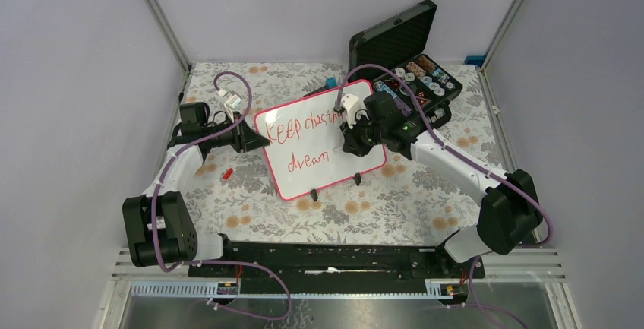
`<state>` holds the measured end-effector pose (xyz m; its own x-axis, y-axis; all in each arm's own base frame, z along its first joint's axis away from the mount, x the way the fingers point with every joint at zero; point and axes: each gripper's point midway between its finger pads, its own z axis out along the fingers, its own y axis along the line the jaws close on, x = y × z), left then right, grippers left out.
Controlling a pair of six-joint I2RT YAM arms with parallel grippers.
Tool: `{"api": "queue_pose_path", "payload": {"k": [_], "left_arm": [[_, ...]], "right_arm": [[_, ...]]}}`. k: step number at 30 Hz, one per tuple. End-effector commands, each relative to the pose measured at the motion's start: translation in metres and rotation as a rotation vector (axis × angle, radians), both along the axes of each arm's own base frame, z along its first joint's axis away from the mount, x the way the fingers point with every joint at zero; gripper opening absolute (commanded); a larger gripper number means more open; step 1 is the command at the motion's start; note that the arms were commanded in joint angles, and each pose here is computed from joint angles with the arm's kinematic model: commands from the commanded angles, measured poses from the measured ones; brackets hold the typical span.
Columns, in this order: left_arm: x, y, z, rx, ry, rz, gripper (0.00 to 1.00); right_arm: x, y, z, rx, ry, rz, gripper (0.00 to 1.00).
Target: Write a sentence on the whiteboard
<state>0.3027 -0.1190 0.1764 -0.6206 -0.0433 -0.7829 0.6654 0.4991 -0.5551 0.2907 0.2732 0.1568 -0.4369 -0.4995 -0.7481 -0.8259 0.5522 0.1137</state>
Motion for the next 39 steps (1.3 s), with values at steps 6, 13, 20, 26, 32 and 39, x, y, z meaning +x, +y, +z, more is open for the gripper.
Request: {"api": "queue_pose_path", "payload": {"k": [6,13,20,26,32,39], "left_arm": [[0.007,-0.002,0.010,0.050,-0.119,-0.021,0.00],[0.006,-0.002,0.009,0.053,-0.116,-0.026,0.00],[0.006,-0.002,0.009,0.052,-0.115,-0.028,0.00],[0.007,-0.002,0.009,0.054,-0.115,-0.027,0.00],[0.007,-0.002,0.008,0.053,-0.114,-0.028,0.00],[0.007,-0.002,0.009,0.053,-0.113,-0.026,0.00]], "right_arm": [[0.019,0.001,0.015,0.003,-0.061,-0.037,0.00],[0.022,0.006,0.017,0.015,-0.057,-0.028,0.00],[0.019,0.013,0.012,0.028,-0.024,-0.003,0.00],[0.016,0.017,0.009,0.028,-0.015,0.014,0.00],[0.011,0.014,0.000,0.011,-0.004,0.024,0.00],[0.008,0.008,-0.006,-0.011,-0.011,0.022,0.00]]}}
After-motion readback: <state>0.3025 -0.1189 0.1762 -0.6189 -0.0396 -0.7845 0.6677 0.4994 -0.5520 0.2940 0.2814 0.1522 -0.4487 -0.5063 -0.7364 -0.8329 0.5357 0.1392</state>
